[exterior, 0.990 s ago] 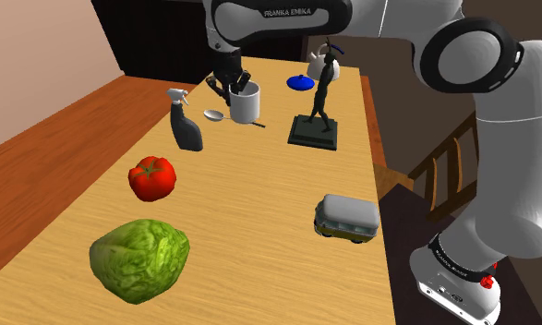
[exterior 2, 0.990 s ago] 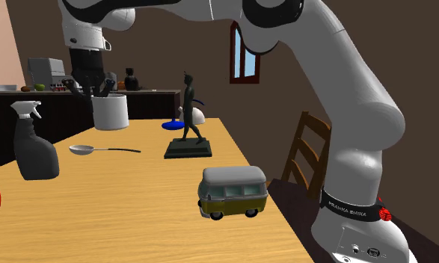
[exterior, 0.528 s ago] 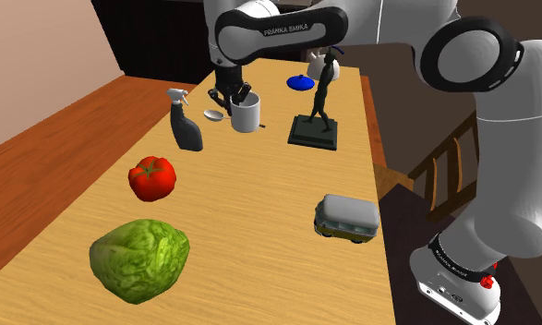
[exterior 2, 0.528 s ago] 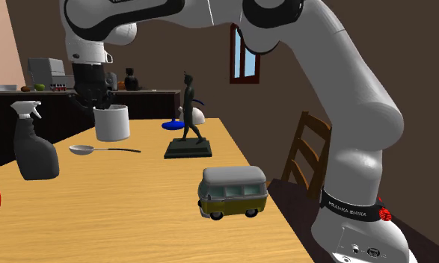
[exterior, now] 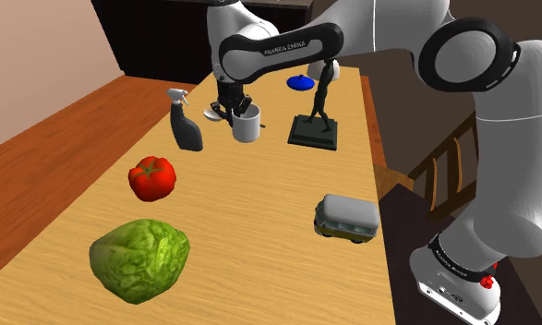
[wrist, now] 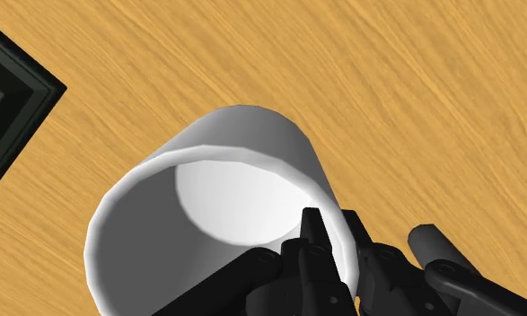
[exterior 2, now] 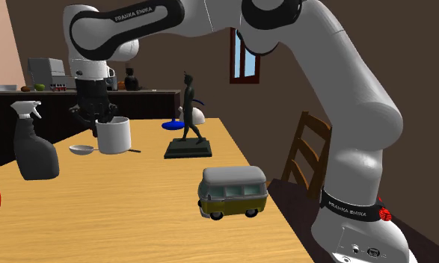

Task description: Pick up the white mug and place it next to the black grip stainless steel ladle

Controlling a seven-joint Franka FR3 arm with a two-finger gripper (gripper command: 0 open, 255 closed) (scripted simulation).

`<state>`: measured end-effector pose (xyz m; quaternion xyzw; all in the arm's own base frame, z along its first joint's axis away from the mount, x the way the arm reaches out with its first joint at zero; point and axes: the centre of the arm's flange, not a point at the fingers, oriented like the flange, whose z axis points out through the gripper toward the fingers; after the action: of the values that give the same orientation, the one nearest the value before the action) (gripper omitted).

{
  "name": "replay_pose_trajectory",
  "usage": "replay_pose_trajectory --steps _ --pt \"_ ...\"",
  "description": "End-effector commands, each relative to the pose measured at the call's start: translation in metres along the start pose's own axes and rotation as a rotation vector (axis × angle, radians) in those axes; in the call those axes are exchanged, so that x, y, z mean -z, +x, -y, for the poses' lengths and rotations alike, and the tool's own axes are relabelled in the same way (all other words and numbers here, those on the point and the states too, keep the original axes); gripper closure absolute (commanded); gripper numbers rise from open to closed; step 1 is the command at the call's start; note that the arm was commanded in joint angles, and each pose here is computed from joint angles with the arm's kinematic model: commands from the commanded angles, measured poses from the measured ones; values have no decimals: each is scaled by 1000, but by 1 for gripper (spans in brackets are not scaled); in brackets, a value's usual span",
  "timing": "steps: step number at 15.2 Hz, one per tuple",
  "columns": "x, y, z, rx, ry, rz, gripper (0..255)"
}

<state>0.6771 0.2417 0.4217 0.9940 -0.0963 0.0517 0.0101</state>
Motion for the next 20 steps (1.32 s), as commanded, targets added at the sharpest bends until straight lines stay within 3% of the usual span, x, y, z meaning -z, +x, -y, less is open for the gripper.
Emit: replay_pose_trajectory --steps 1,11,18,19,20 --pt "-10 -1 0 0 0 -1 255" --pt "-62 -7 1 0 0 -1 255" --pt "-62 -7 1 0 0 -1 255" --pt "-62 -7 1 0 0 -1 0" --pt "-62 -7 1 0 0 -1 0"
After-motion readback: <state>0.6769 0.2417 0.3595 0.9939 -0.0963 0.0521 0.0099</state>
